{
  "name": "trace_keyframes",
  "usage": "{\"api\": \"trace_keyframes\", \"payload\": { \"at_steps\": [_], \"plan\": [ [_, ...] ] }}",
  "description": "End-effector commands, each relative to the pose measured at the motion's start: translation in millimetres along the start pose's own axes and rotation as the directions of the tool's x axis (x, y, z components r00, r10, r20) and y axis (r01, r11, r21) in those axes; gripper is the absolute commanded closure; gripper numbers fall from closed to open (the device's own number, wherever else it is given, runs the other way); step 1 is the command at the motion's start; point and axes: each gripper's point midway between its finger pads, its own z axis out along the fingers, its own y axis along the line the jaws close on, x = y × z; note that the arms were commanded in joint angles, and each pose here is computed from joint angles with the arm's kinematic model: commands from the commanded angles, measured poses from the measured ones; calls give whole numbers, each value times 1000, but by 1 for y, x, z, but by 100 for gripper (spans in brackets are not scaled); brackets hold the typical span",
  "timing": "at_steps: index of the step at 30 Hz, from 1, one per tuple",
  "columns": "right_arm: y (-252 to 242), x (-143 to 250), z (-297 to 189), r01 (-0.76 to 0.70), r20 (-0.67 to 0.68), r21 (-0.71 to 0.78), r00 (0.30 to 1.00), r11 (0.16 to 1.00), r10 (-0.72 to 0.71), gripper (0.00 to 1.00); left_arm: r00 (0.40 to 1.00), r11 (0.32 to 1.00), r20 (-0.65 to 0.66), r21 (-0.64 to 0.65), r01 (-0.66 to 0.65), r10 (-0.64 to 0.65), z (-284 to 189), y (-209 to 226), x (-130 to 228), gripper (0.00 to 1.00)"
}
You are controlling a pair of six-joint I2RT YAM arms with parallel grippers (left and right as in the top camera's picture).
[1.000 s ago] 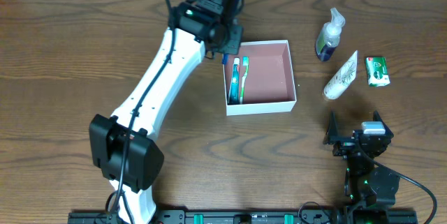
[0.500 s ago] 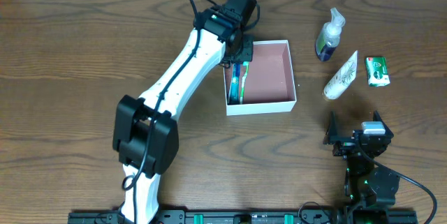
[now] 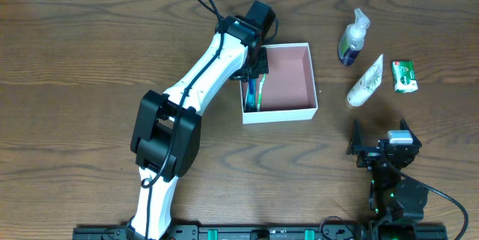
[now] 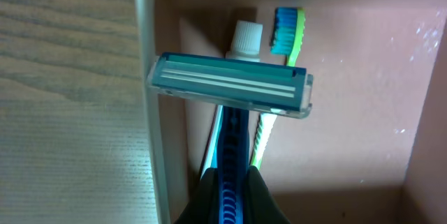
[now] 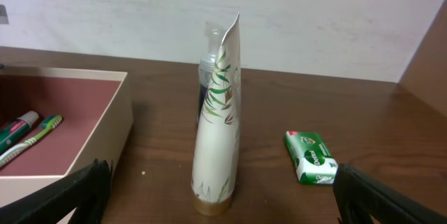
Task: Pack container
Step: 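Lower the razor into the box and open the left gripper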
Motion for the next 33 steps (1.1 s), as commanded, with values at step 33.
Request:
{"api": "trace_keyframes", "payload": {
  "at_steps": [33],
  "plan": [
    [3,1,0,-11,1,-11,1000,1000,11,1,992,993,85,65,-102,96,-35,-18,-19,83]
  ]
}}
